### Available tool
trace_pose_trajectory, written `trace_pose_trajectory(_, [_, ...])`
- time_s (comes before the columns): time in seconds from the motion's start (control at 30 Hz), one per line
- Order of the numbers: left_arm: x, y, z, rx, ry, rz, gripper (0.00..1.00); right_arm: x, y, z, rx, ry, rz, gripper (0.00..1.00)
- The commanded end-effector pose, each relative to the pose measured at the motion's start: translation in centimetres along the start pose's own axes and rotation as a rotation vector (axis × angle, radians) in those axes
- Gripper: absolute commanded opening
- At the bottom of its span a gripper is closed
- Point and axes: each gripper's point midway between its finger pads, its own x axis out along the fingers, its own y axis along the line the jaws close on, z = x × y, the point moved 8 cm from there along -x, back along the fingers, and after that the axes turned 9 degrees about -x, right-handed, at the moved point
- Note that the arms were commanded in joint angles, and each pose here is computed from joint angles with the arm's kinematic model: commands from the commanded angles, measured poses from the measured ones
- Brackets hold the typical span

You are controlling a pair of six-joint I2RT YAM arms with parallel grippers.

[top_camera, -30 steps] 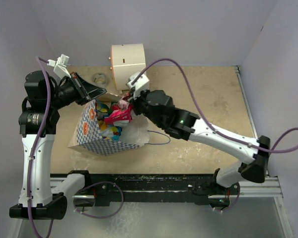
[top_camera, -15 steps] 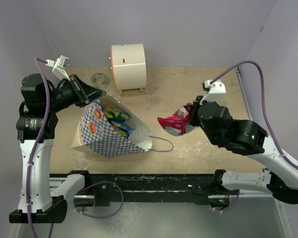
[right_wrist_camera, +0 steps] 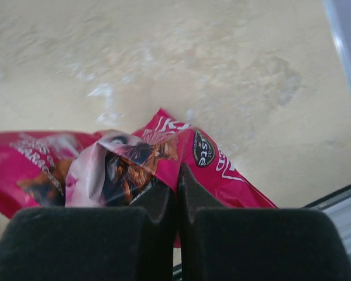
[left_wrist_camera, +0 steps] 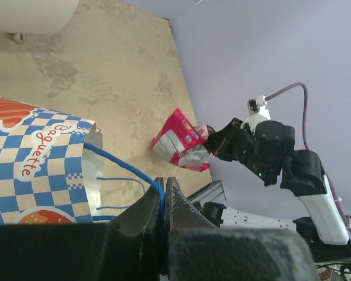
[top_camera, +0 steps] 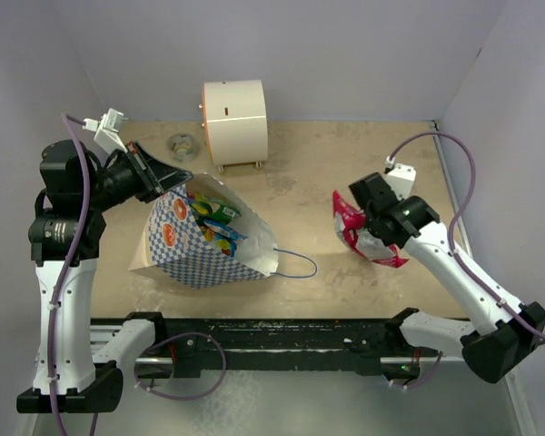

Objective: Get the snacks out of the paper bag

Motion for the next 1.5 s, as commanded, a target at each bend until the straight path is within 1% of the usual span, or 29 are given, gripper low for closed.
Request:
trace_pose_trajectory(0.0, [-0.6,-1.6,0.4,0.012,-0.038,-0.047,0.0,1.5,-4.3,3.3,0.061,-0.097,-0.122,0.0])
trace_pose_trajectory(0.1, [-0.5,-1.5,0.5,0.021,-0.037,-0.038,0.0,3.1,-8.0,3.8,0.013,-0.086,-0.345,0.0])
trace_pose_trajectory(0.17, [-0.4,-1.2,0.5,0.021,-0.031,-0.022,0.0,3.4,-9.1,3.8,-0.018,-0.085,-0.456,0.0])
trace_pose_trajectory(0.23, [-0.2,-1.0,0.6,0.018,-0.025,-0.019,0.0,3.8,-8.4,3.2,-0.013,-0.051,-0.402,0.0])
trace_pose_trajectory(0.27, [-0.1,-1.0,0.7,0.017,-0.025,-0.018,0.0,4.3,-7.6,2.8,0.015,-0.032,-0.331,0.02])
trace_pose_trajectory(0.3, [0.0,-1.0,0.7,0.018,-0.027,-0.017,0.0,4.4,-6.0,2.7,-0.008,-0.04,-0.233,0.06])
trace_pose_trajectory(0.33, [0.0,-0.9,0.8,0.02,-0.03,-0.013,0.0,3.8,-4.2,2.6,-0.044,-0.086,-0.176,0.14])
trace_pose_trajectory(0.37, [0.1,-0.8,0.9,0.02,-0.031,-0.009,0.0,3.2,-2.9,2.0,-0.019,-0.065,-0.128,0.23])
trace_pose_trajectory(0.4, [0.2,-0.7,0.9,0.02,-0.032,-0.006,0.0,3.2,-1.7,1.1,0.029,-0.005,-0.049,0.29])
trace_pose_trajectory(0.43, [0.3,-0.6,1.0,0.019,-0.032,-0.003,0.0,3.2,-0.1,0.0,0.054,0.094,0.076,0.36])
trace_pose_trajectory(0.5, [0.6,-0.4,1.1,0.013,-0.03,-0.005,0.0,3.1,0.9,-2.0,0.096,0.239,0.137,0.45])
trace_pose_trajectory(0.53, [0.7,-0.4,1.2,0.014,-0.027,-0.011,0.0,2.9,1.0,-3.0,0.133,0.289,0.149,0.49])
trace_pose_trajectory(0.57, [0.7,-0.5,1.2,0.015,-0.025,-0.015,0.0,2.5,1.4,-3.7,0.162,0.313,0.211,0.56])
trace_pose_trajectory(0.6, [0.8,-0.5,1.2,0.014,-0.028,-0.014,0.0,2.3,1.6,-4.9,0.194,0.336,0.277,0.6])
trace_pose_trajectory(0.67, [0.7,-0.5,1.3,0.021,-0.038,-0.011,0.0,1.5,1.6,-5.3,0.258,0.294,0.366,0.67])
trace_pose_trajectory(0.7, [0.7,-0.5,1.3,0.021,-0.04,-0.01,0.0,1.2,1.2,-4.9,0.27,0.234,0.375,0.74])
trace_pose_trajectory(0.77, [0.6,-0.5,1.2,0.018,-0.041,-0.009,0.0,0.6,0.2,-3.6,0.258,0.127,0.356,0.82])
trace_pose_trajectory(0.83, [0.7,-0.5,1.2,0.013,-0.033,-0.014,0.0,-0.2,-0.4,-1.8,0.227,0.06,0.346,0.85])
trace_pose_trajectory(0.93, [0.6,-0.5,1.2,0.015,-0.034,-0.012,0.0,-0.6,-1.0,-1.5,0.228,0.091,0.283,0.91])
trace_pose_trajectory(1.1, [0.5,-0.6,1.1,0.006,-0.031,-0.018,0.0,1.9,0.8,-2.9,0.224,0.113,0.329,0.92])
trace_pose_trajectory(1.23, [0.4,-0.7,0.8,0.001,-0.008,-0.017,0.0,3.7,2.5,-5.2,0.26,0.267,0.327,0.91])
trace_pose_trajectory(1.33, [0.2,-0.5,0.2,-0.009,0.016,-0.027,0.0,5.6,3.6,-9.0,0.3,0.345,0.368,0.9])
trace_pose_trajectory(1.4, [0.2,-0.1,-0.5,-0.034,0.052,-0.038,0.0,6.0,3.5,-10.5,0.254,0.378,0.389,0.89])
trace_pose_trajectory(1.43, [0.0,0.0,-0.9,-0.043,0.074,-0.049,0.0,5.9,2.9,-10.4,0.177,0.36,0.363,0.9])
trace_pose_trajectory(1.47, [-0.1,0.2,-1.4,-0.054,0.095,-0.053,0.0,5.4,2.5,-10.1,0.136,0.348,0.36,0.91])
